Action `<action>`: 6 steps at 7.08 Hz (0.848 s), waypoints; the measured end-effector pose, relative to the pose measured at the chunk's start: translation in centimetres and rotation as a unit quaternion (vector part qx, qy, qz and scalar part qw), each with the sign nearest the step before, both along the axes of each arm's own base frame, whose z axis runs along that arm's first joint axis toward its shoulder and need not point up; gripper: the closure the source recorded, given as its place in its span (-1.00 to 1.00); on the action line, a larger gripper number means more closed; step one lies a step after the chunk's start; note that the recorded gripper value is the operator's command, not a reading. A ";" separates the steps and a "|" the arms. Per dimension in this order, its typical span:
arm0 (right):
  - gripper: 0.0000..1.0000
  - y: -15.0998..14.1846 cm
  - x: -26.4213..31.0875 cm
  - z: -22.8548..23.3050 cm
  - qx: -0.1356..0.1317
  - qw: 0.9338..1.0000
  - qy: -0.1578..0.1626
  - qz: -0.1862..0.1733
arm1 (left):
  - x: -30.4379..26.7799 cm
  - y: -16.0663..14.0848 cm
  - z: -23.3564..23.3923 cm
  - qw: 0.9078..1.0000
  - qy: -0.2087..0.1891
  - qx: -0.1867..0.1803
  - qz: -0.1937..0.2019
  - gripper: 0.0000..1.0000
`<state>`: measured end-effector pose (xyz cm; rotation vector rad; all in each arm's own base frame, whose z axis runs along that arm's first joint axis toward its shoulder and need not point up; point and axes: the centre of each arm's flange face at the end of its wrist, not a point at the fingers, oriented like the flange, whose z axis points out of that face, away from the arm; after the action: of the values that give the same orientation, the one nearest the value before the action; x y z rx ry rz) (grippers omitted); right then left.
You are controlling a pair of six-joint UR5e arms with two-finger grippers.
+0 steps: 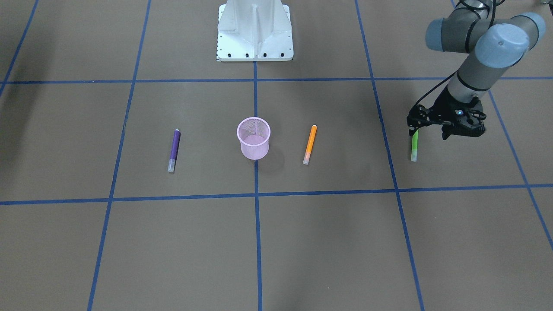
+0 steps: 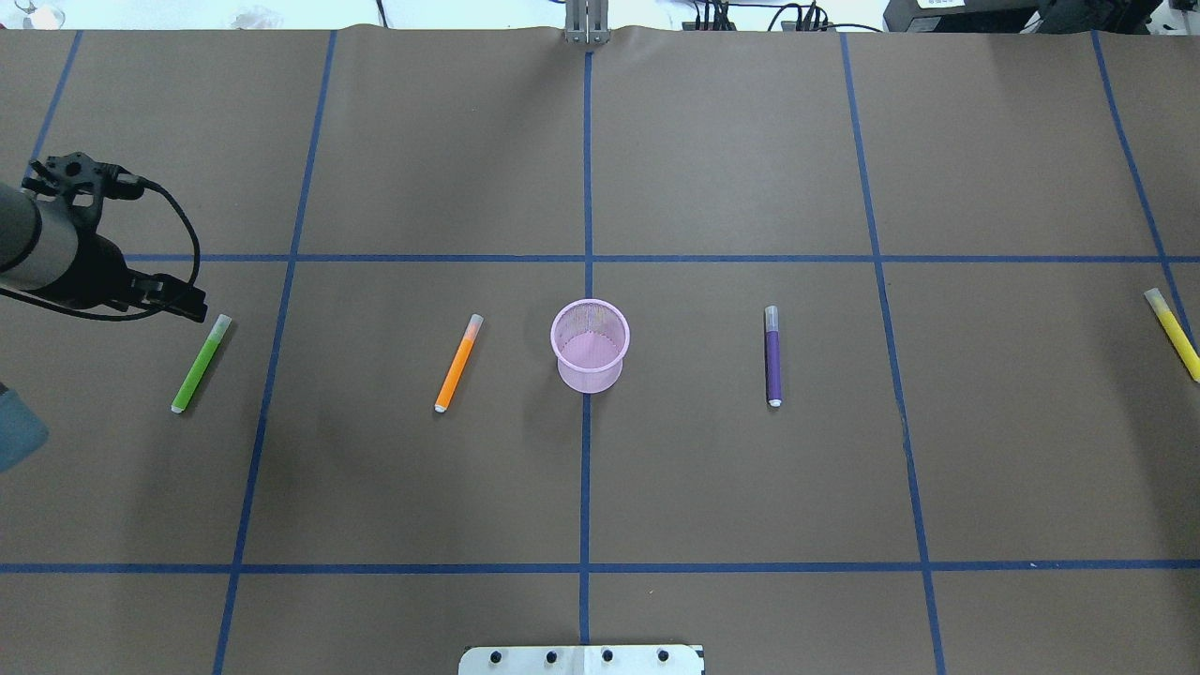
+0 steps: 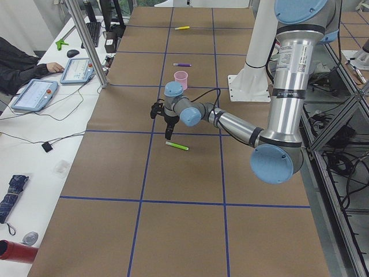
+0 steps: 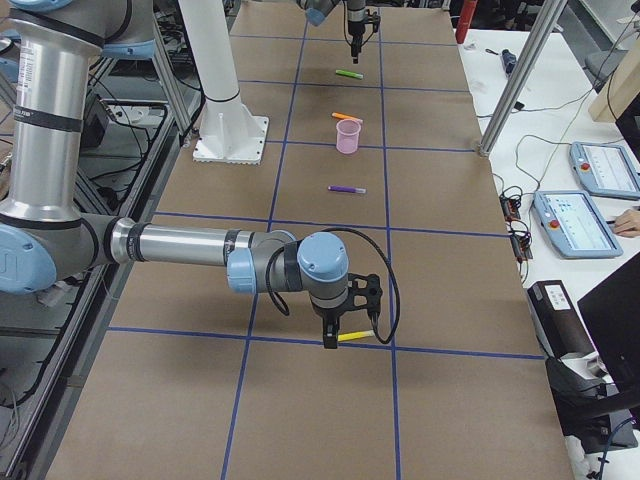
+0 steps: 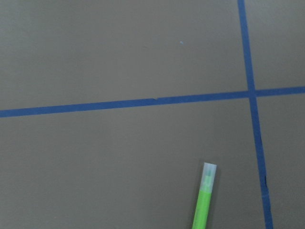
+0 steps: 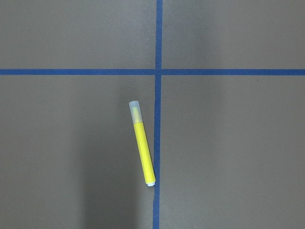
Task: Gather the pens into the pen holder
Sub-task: 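Lower the left gripper onto the green marker and close on it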
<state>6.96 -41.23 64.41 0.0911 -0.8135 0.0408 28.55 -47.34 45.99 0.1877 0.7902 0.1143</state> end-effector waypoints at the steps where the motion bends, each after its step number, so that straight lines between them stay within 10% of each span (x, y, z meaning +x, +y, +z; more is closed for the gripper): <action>1: -0.99 -0.1 0.0 0.1 -0.001 1.000 -0.001 0.000 | 1.2 -0.2 0.9 1.000 -0.006 0.006 0.002 -0.94; 6: -0.99 -0.3 0.0 -0.1 0.001 1.000 -0.002 0.000 | 3.6 -0.4 4.4 1.000 -0.014 0.002 0.014 -0.66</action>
<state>6.93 -41.51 64.32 0.0933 -0.8183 0.0407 32.17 -47.78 50.36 0.1783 0.7653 0.1445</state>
